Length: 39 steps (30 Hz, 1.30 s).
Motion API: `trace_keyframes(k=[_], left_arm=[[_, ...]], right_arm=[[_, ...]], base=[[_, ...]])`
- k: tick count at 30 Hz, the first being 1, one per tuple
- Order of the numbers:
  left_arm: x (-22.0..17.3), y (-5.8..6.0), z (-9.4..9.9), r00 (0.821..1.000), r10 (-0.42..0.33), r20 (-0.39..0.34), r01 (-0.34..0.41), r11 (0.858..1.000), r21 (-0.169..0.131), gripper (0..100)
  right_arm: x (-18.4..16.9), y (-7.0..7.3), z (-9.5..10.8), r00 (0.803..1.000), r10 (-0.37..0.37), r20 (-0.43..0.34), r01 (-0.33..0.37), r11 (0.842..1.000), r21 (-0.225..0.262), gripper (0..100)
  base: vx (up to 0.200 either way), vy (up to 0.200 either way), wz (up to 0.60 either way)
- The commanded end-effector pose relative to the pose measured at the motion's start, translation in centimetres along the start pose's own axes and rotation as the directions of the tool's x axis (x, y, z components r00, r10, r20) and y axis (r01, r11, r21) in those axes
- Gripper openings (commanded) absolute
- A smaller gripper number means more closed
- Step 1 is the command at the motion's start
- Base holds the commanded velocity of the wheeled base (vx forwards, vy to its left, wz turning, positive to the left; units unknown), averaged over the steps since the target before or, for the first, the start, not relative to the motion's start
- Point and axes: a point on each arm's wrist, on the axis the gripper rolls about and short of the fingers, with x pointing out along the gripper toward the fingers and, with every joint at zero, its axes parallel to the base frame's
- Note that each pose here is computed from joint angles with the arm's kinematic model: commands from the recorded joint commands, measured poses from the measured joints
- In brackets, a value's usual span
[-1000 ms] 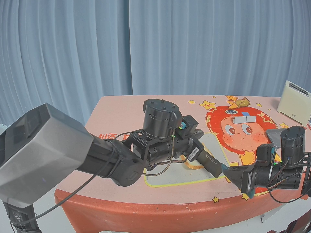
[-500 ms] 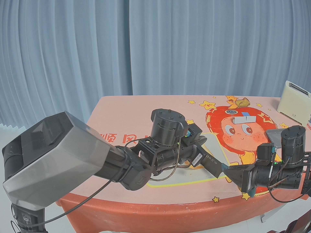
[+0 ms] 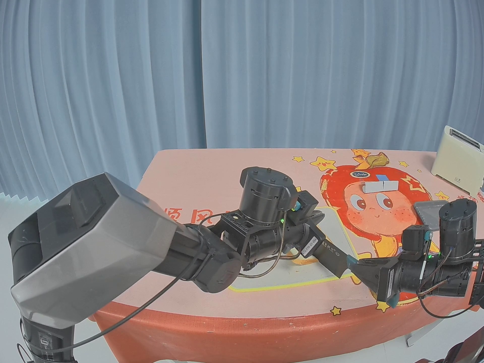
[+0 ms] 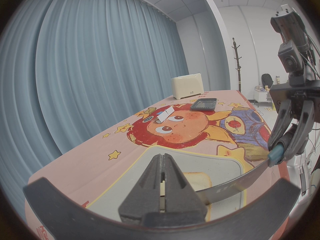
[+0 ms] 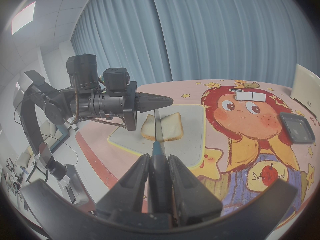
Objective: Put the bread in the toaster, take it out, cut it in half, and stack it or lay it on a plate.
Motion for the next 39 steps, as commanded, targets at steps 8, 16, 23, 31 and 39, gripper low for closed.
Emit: trace_keyframes(k=[8,16,23,31,39], left_arm=[[0.0,-0.1,-0.7,1.000,0.001,-0.016,-0.001,1.000,-0.001,0],[0.0,-0.1,-0.4,1.000,0.002,-0.009,-0.002,1.000,-0.001,0],[-0.8,0.2,1.0,1.000,0.008,0.008,-0.008,1.000,0.002,0],[-1.0,0.3,1.3,1.000,0.012,0.016,-0.012,1.000,0.001,0],[-3.4,1.3,4.2,0.996,0.037,0.078,-0.038,0.999,0.003,0]], right_arm=[[-0.7,0.4,1.4,0.997,0.021,0.071,-0.021,1.000,-0.001,0],[-0.1,0.0,0.1,1.000,0.003,0.003,-0.003,1.000,-0.001,0],[-0.1,0.1,0.2,1.000,0.006,0.013,-0.006,1.000,-0.002,0],[-0.3,0.3,1.1,0.999,0.017,0.051,-0.017,1.000,-0.003,0],[-0.4,0.4,1.4,0.997,0.023,0.067,-0.023,1.000,-0.004,0]], base=[[0.000,0.000,0.00],[0.000,0.000,0.00],[0.000,0.000,0.00],[0.000,0.000,0.00],[0.000,0.000,0.00]])
